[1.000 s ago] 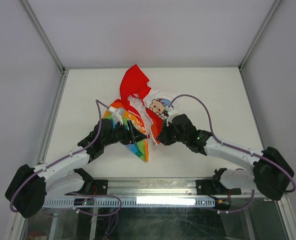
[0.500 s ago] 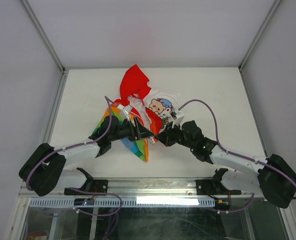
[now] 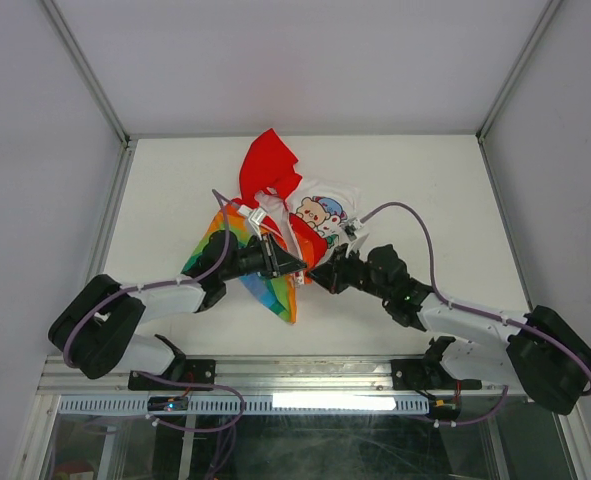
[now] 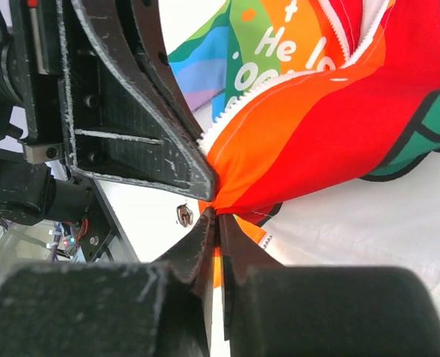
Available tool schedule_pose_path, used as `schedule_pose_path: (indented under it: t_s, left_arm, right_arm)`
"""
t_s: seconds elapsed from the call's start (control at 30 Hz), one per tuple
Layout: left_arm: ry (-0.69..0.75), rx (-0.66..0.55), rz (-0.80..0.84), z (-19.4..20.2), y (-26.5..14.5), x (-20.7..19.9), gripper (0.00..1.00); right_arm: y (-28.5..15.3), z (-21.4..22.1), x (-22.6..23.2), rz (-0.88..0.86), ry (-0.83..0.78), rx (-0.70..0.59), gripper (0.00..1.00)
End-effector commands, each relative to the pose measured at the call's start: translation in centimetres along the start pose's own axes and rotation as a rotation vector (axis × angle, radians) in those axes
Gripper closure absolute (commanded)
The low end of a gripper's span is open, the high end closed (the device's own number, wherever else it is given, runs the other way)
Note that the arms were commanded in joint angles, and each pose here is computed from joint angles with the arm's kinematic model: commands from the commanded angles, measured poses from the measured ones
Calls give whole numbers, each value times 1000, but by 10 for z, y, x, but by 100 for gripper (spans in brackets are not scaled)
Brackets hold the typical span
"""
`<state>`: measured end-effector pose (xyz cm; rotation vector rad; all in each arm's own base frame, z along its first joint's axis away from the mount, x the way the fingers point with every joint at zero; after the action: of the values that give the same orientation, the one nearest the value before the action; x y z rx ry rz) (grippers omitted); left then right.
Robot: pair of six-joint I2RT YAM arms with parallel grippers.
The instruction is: Zip up the jacket
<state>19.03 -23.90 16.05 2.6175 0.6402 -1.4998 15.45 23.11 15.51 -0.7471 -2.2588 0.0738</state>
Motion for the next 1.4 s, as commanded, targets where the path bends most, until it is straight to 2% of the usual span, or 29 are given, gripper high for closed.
schedule_pose_path:
  t_s: [0.0, 0.13, 0.27, 0.47, 0.63, 0.93, 1.1, 1.2, 1.37]
  left_arm:
    - [235, -112, 90, -25, -8, -25, 100]
    - [357, -91, 89, -25, -15, -30, 100]
    - [445, -93, 89, -26, -22, -35, 100]
    - [470, -72, 136, -23, -21, -44, 100]
    - [484, -62, 175, -18, -19, -53, 100]
    - [485, -68, 217, -15, -19, -61, 100]
    - [476, -70, 238, -14, -19, -64, 100]
    - [472, -70, 248, -15, -18, -66, 100]
    - [478, -98, 195, -18, -20, -65, 98]
  right_arm:
    - [-2, -7, 4, -94, -18, -50, 91]
    - [-9, -16, 7, -170, -44, -104, 63]
    - [-12, -22, 14, -242, -100, -112, 48]
    - [-13, -28, 24, -331, -181, -142, 37]
    - [-8, -33, 27, -354, -220, -135, 36]
    - [1, -29, 20, -341, -242, -108, 43]
    - [4, -26, 21, -380, -253, -89, 52]
    - [4, -26, 22, -392, -258, -89, 66]
    - [0, -26, 25, -421, -276, -73, 99]
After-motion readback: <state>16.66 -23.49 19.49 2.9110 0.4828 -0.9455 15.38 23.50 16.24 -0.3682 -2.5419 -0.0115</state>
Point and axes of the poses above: each gripper's point midway between its finger pads, its own y axis out along the fingers, its own x axis along the line the jaws close on, z = x × y, the point moved 8 cm from there along -y, back along the fingers, and after that the axes turned 4 degrees about y, right-handed, at the moved point
